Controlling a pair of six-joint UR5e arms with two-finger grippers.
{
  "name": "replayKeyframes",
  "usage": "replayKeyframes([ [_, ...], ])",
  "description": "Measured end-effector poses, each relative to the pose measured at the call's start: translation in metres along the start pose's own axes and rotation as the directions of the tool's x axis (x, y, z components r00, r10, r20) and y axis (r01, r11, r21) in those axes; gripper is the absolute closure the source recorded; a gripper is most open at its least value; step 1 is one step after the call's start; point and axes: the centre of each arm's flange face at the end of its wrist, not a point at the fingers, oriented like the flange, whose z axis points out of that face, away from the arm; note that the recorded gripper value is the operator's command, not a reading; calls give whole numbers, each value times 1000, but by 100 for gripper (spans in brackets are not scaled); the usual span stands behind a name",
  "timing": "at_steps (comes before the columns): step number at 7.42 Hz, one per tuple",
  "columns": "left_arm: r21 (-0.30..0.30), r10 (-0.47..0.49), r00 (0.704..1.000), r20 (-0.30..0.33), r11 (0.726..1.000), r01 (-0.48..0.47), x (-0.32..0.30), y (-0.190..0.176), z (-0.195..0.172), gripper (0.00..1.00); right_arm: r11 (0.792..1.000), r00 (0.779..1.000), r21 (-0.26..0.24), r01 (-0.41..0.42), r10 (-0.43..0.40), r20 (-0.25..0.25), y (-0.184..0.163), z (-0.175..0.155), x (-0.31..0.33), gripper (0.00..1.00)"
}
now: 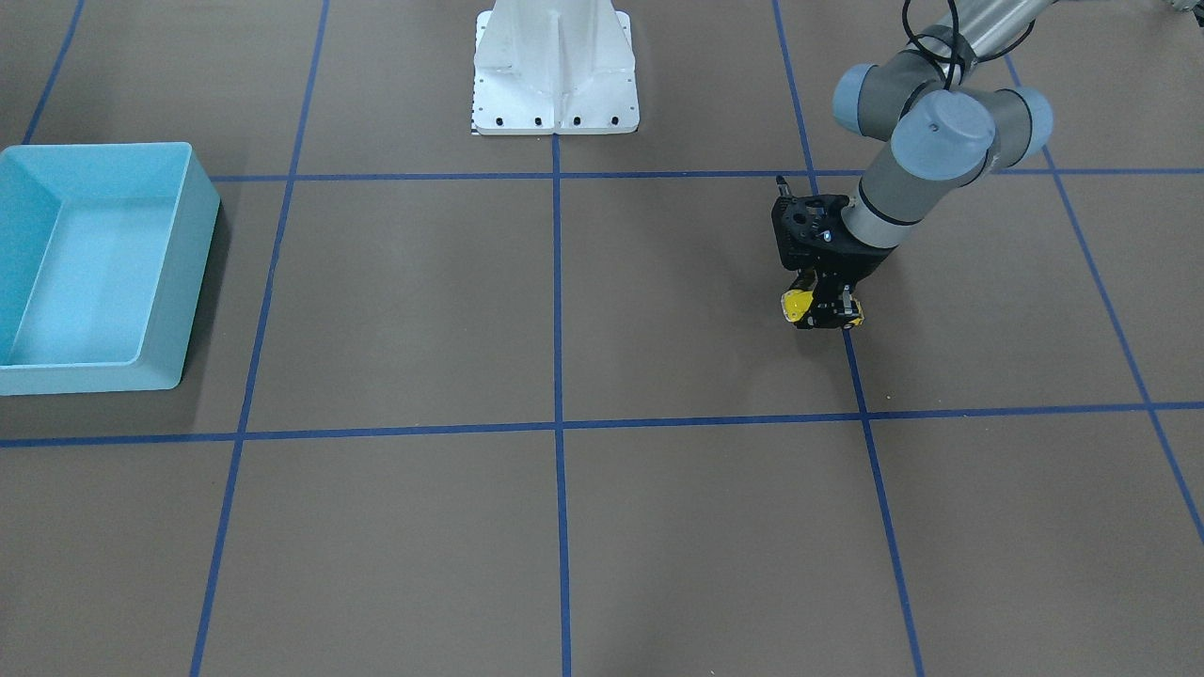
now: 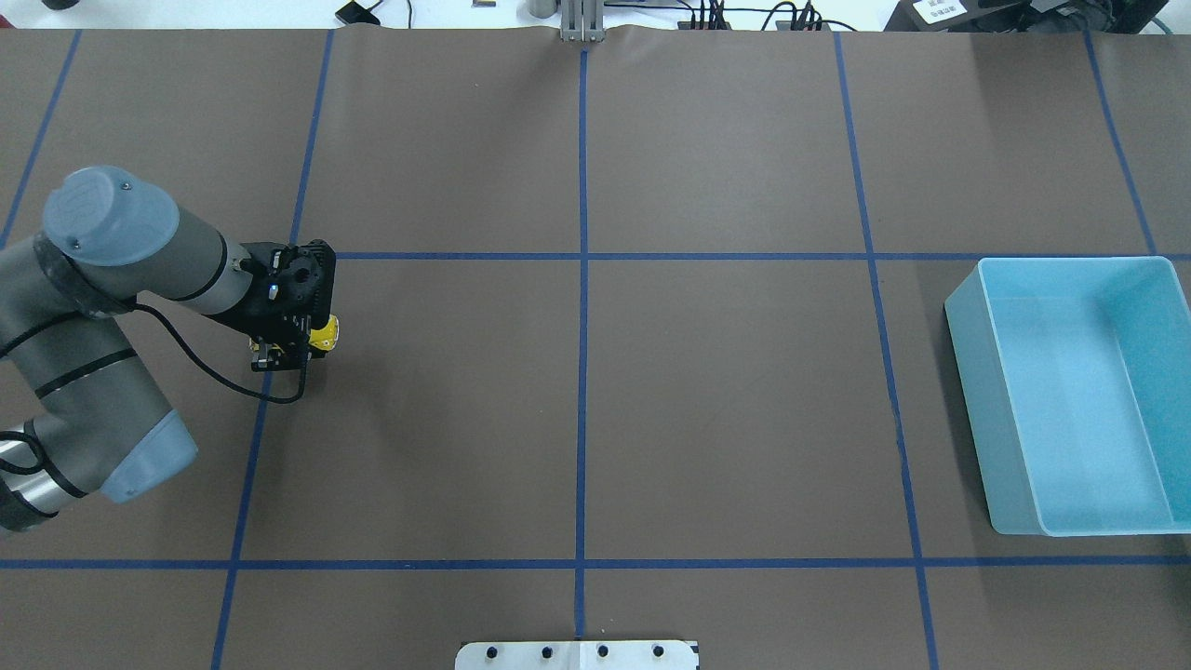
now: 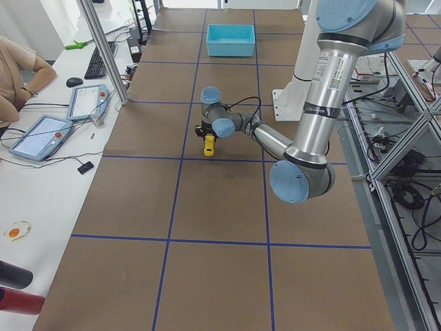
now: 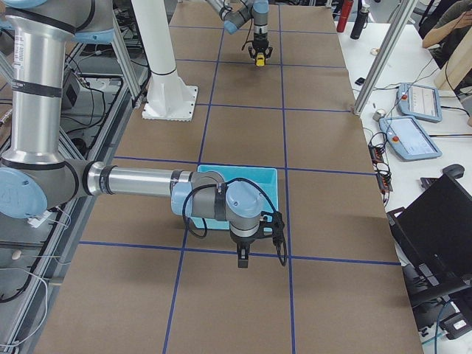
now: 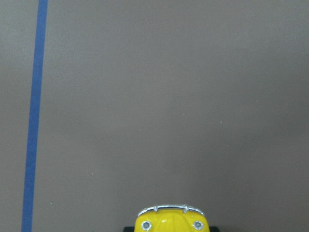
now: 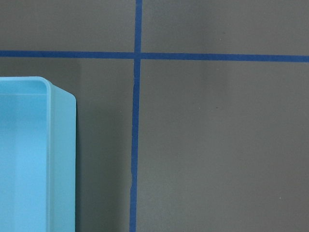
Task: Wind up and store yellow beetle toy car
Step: 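Press the car down with the left gripper and drag it backward to wind it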
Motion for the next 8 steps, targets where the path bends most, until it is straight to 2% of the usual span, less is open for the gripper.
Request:
replayKeyframes([
  [2, -9, 6, 1000, -11, 1000, -6, 0, 5, 7, 50, 1000, 1000, -2, -2, 2, 0, 0, 1, 1, 0],
  [8, 14, 31, 999, -22, 999, -31, 6, 3, 19, 50, 1000, 1000, 0, 0, 0, -2, -1, 0, 0, 0],
])
